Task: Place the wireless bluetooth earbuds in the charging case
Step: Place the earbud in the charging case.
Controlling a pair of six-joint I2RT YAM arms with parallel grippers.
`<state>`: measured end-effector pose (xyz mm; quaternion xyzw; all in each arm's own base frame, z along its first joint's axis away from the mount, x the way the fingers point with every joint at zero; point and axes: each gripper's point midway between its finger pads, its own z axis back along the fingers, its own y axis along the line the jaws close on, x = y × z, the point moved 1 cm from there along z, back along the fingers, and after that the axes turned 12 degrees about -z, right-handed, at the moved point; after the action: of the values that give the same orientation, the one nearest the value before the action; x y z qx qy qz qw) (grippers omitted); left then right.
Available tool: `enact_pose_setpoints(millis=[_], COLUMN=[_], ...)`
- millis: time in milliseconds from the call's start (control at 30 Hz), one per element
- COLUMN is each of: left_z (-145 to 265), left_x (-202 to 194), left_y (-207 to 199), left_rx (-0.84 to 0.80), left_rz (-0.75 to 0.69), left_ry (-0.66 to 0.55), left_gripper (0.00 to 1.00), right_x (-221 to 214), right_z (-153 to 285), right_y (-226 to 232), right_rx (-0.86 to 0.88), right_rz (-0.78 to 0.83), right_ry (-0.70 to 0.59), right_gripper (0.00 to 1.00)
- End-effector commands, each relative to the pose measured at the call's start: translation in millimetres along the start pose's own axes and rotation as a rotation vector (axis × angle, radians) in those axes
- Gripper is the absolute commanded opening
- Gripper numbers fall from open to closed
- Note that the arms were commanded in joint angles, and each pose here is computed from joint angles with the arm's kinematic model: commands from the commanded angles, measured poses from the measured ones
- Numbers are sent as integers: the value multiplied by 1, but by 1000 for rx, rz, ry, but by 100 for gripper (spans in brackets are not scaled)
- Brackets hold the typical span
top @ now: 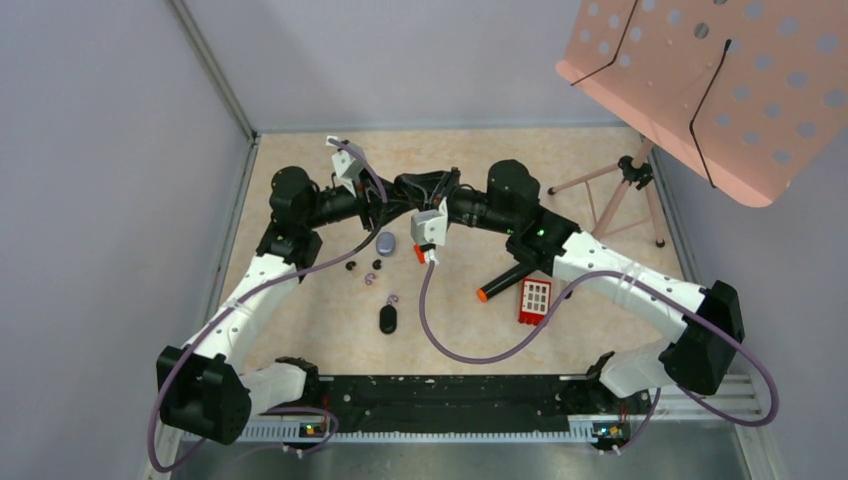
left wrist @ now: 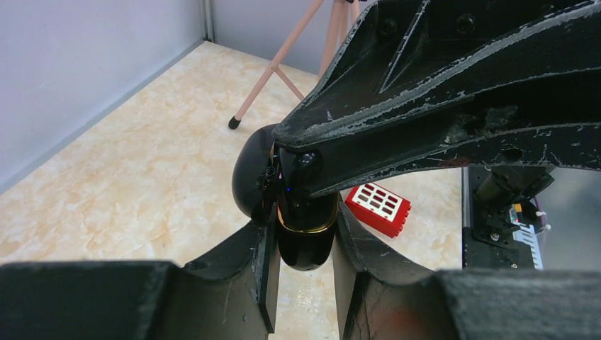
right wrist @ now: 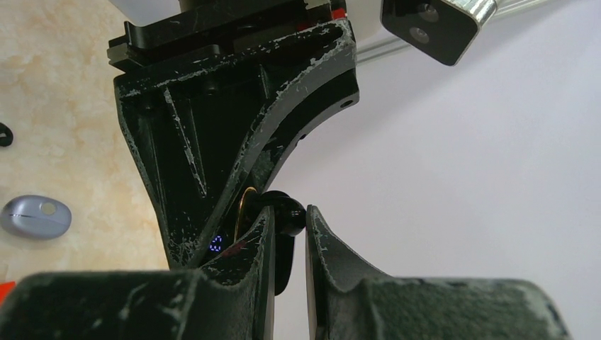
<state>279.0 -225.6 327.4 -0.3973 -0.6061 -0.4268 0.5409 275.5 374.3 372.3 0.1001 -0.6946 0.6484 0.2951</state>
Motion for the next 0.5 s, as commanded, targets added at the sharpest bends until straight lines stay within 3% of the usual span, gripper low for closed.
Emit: enact_pose_setpoints(millis=[0, 367, 467], left_z=[-2, 1, 1], left_x=[34, 35, 34], left_y=[3, 16, 15], left_rx=[5, 104, 102], left_rz=[-139, -138, -126], left_ry=[-76, -80, -82], left_gripper=[0, 0, 0], right_x=[-4, -1, 0], right_z=[-1, -1, -1], right_y=[13, 15, 14], right_rx=[76, 54, 46], right_rz=[-43, -63, -59], right_ry=[32, 8, 1], right_gripper=[0, 1, 15])
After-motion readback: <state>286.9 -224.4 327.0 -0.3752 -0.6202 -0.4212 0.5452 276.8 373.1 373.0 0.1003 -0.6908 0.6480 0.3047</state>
